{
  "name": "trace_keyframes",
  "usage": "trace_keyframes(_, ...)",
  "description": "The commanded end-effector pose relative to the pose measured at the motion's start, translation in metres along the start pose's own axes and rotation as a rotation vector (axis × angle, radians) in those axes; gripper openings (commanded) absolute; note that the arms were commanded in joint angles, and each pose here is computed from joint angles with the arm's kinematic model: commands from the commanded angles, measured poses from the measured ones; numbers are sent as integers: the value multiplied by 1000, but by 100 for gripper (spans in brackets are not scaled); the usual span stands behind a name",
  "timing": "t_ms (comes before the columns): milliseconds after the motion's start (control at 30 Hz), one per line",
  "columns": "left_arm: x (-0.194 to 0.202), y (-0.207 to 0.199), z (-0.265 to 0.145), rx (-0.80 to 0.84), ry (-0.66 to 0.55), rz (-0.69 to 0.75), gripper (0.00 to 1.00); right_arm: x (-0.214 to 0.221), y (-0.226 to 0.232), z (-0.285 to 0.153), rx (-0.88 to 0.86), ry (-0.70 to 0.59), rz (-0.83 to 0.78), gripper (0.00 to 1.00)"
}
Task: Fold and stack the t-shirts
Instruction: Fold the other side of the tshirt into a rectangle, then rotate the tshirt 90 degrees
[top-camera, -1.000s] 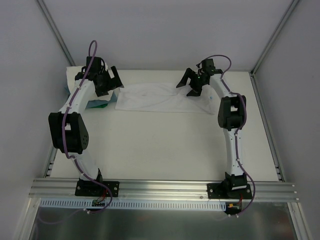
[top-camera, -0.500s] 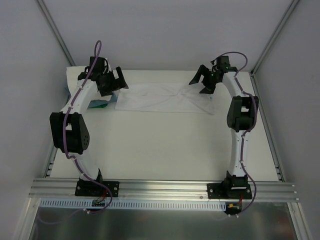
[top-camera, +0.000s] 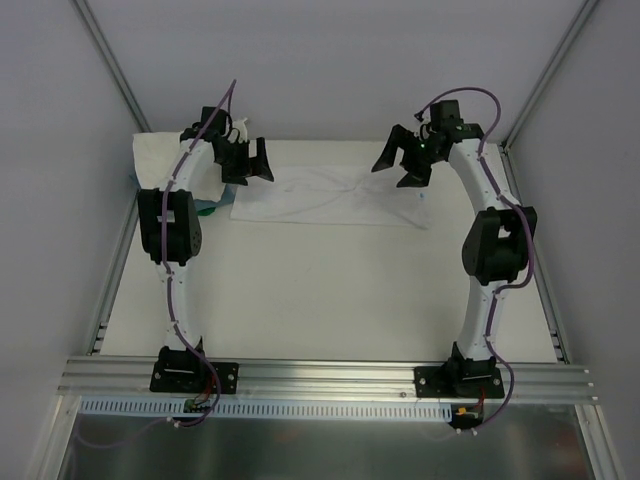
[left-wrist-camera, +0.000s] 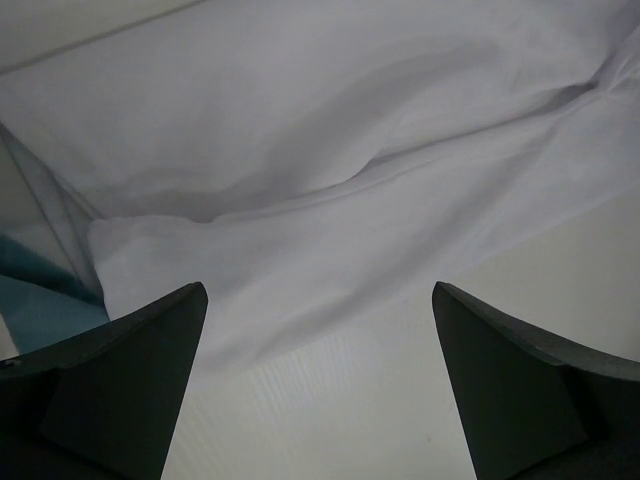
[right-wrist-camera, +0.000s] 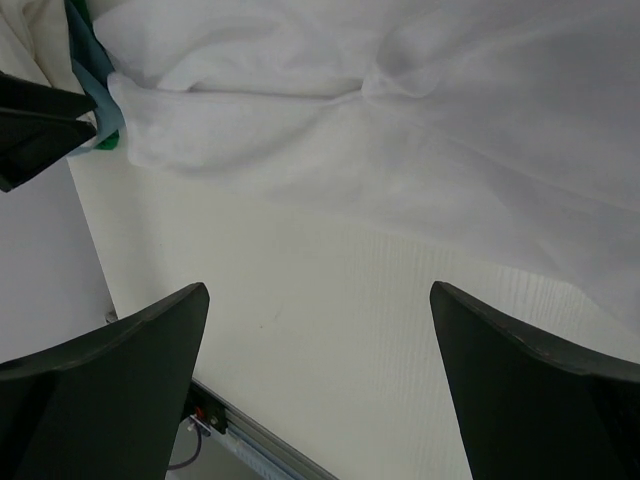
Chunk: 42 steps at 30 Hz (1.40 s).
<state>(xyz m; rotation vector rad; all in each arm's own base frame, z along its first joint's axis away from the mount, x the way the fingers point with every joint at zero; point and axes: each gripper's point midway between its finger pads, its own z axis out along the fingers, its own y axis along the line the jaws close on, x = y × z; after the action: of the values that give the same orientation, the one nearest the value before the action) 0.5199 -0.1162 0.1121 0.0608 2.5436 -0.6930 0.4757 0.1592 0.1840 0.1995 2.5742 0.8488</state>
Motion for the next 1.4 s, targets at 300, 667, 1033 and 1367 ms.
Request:
trace_keyframes(300,26,-4,-6,37,84,255,99,52,-12,2,19,134,34,100)
trace_keyframes(667,51,9,9,-58,152,197,99,51,-59,48,113,172,59,99)
trace_keyframes(1033,64,25,17,-128,187,142,99,50,-106,80,172,189,145,100)
trace_keyframes(1367,83,37,25,-189,239,98,99,26,-113,88,164,158,167,100)
